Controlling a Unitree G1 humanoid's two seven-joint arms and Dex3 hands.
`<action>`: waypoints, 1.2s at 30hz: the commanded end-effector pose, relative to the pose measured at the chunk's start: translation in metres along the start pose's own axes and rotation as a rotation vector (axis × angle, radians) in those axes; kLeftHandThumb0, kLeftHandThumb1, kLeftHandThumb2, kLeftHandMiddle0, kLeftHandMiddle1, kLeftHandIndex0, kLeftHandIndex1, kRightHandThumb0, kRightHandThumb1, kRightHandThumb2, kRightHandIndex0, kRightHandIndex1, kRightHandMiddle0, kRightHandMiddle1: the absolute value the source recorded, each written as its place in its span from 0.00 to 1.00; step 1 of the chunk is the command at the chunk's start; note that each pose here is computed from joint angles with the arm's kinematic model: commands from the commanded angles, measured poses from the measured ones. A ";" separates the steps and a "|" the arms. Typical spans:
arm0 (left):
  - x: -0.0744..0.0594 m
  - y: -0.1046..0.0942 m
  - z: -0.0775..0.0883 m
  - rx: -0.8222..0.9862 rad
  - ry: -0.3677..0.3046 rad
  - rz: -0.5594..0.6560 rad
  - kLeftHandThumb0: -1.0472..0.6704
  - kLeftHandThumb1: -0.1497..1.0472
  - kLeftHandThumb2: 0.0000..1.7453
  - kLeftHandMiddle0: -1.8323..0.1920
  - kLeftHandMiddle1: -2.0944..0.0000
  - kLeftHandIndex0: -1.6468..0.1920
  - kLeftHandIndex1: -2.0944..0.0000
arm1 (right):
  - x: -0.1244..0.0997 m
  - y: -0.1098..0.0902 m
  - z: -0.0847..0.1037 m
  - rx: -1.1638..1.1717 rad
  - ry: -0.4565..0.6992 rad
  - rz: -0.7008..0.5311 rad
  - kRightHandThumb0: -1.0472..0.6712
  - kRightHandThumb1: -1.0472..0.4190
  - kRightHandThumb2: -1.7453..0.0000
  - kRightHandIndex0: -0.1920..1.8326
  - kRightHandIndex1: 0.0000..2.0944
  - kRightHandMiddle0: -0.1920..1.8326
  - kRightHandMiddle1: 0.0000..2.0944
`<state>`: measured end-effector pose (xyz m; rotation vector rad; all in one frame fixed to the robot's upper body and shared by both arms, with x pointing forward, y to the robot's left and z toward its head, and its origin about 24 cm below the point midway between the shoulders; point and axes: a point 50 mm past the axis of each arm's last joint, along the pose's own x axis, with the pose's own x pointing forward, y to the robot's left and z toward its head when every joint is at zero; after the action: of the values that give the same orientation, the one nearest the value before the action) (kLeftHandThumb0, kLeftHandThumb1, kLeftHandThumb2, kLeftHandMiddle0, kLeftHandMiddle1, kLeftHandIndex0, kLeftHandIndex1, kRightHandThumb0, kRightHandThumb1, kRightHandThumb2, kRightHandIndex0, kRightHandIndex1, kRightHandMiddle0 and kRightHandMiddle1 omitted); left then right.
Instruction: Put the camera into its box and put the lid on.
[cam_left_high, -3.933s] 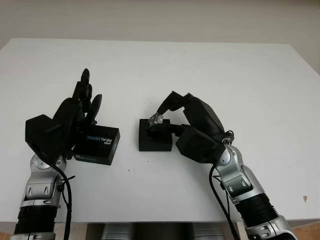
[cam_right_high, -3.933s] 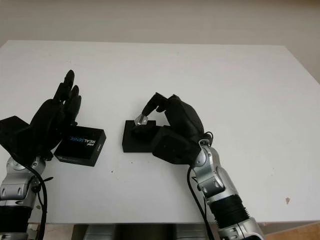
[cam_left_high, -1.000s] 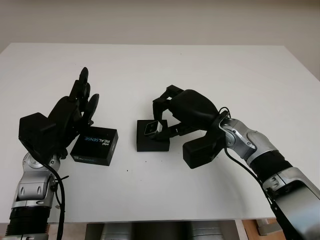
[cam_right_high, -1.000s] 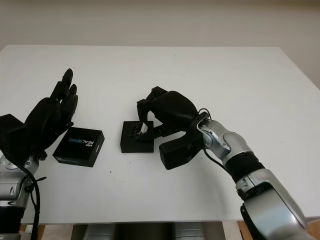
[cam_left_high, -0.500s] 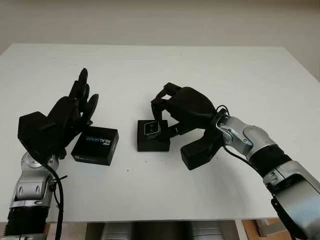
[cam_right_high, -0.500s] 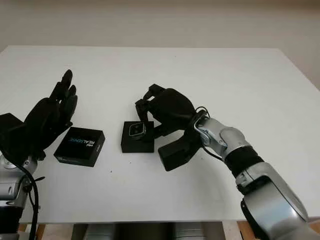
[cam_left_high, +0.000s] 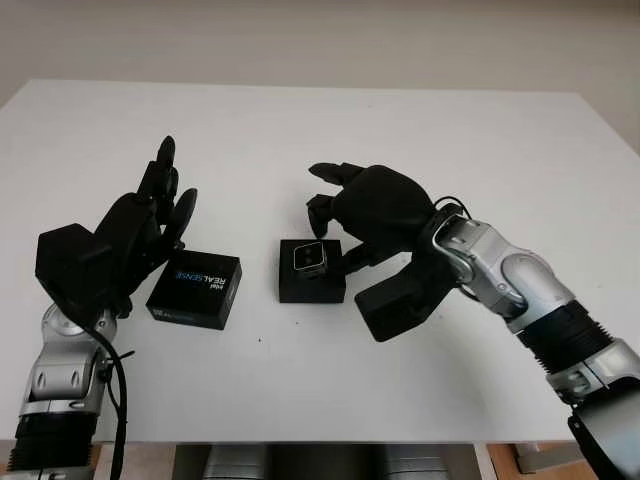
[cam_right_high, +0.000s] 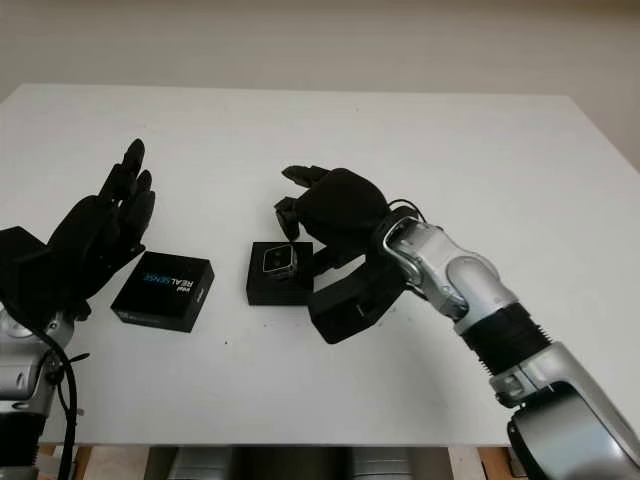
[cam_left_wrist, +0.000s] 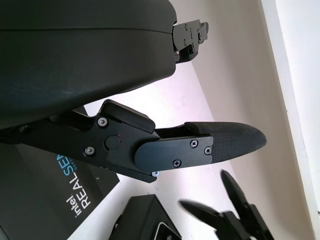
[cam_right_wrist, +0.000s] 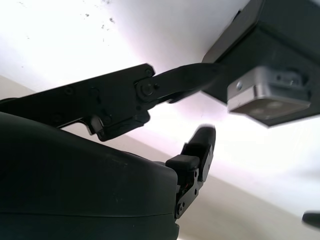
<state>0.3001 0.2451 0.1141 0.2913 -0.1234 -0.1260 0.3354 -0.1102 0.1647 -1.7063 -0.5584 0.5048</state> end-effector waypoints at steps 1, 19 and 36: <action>0.000 0.002 0.004 0.012 -0.017 0.008 0.10 1.00 0.31 1.00 1.00 1.00 1.00 | -0.005 -0.011 -0.001 0.027 0.016 -0.084 0.49 0.07 0.96 0.22 0.04 0.27 0.05; 0.000 0.000 0.002 -0.004 -0.029 -0.006 0.11 1.00 0.32 1.00 1.00 1.00 1.00 | -0.018 -0.036 -0.002 0.197 0.099 -0.421 0.37 0.01 0.91 0.25 0.02 0.25 0.06; 0.000 -0.002 0.001 -0.016 -0.026 0.003 0.11 1.00 0.32 1.00 1.00 1.00 1.00 | -0.038 0.005 0.028 0.383 -0.168 -0.075 0.30 0.00 0.70 0.16 0.01 0.16 0.02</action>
<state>0.2999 0.2416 0.1129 0.2780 -0.1392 -0.1306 0.2936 -0.1129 0.1562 -1.2830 -0.5881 0.6424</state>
